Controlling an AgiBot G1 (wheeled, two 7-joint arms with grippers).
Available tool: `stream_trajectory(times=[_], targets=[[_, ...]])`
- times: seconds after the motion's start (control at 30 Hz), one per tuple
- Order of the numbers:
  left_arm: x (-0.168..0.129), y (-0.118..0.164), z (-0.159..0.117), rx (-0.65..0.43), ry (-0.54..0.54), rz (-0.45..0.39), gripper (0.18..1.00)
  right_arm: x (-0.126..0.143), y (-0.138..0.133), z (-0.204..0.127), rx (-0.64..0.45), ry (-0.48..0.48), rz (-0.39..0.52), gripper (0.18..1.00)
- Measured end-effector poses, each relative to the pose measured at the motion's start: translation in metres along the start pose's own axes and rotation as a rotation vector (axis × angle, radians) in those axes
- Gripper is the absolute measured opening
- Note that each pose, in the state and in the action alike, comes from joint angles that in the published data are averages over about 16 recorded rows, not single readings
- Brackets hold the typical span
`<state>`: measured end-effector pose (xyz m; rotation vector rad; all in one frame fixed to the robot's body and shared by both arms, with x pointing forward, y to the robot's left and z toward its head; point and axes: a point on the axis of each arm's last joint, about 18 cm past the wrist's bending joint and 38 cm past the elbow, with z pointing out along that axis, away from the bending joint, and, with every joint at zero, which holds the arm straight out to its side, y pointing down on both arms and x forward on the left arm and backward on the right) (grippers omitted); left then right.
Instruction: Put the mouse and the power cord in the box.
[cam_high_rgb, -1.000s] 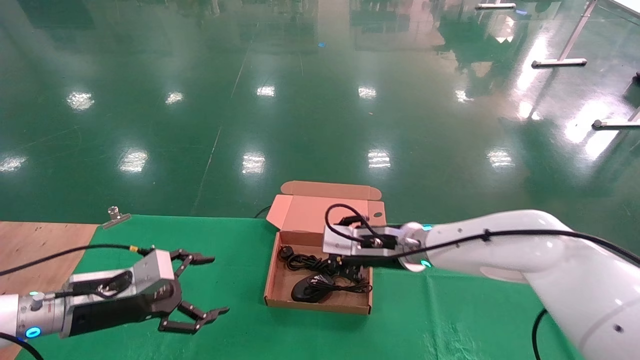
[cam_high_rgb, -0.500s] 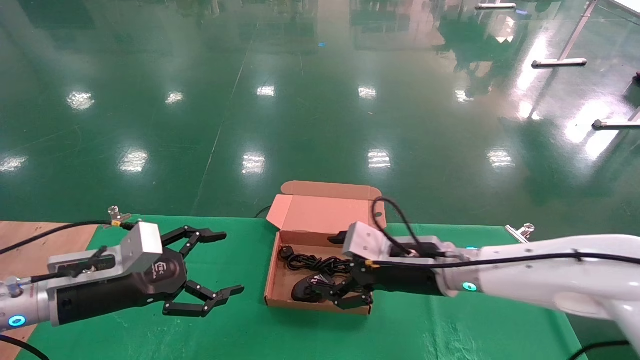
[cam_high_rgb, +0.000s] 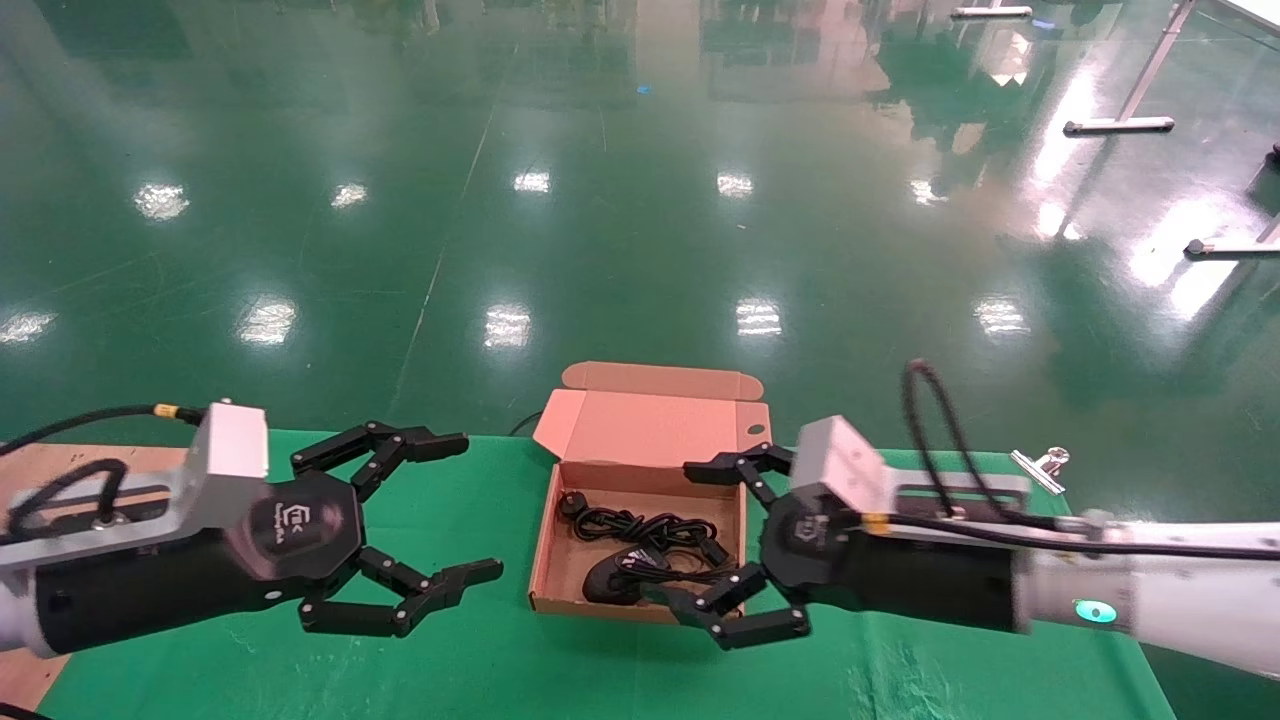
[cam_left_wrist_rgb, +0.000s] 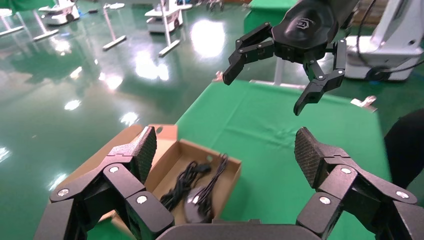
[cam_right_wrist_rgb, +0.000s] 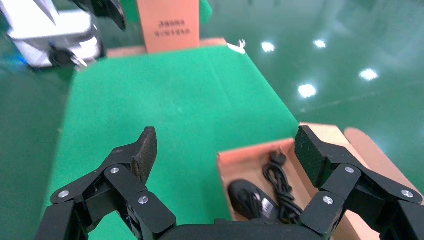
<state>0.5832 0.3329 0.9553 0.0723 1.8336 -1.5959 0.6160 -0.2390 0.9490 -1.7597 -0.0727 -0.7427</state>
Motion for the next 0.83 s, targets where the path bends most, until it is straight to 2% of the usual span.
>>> stream_trajectory(times=[0.57,0.83], targets=[[0.048,-0.065,-0.014,0.105,0.152,-0.039,1.001,-0.046,-0.052,-0.091,0.186,-0.097,0.04,1.001],[0.064,-0.08,-0.017,0.117,0.199,-0.047,1.001,-0.061,-0.066,-0.113,0.215,-0.135,0.033,1.001]])
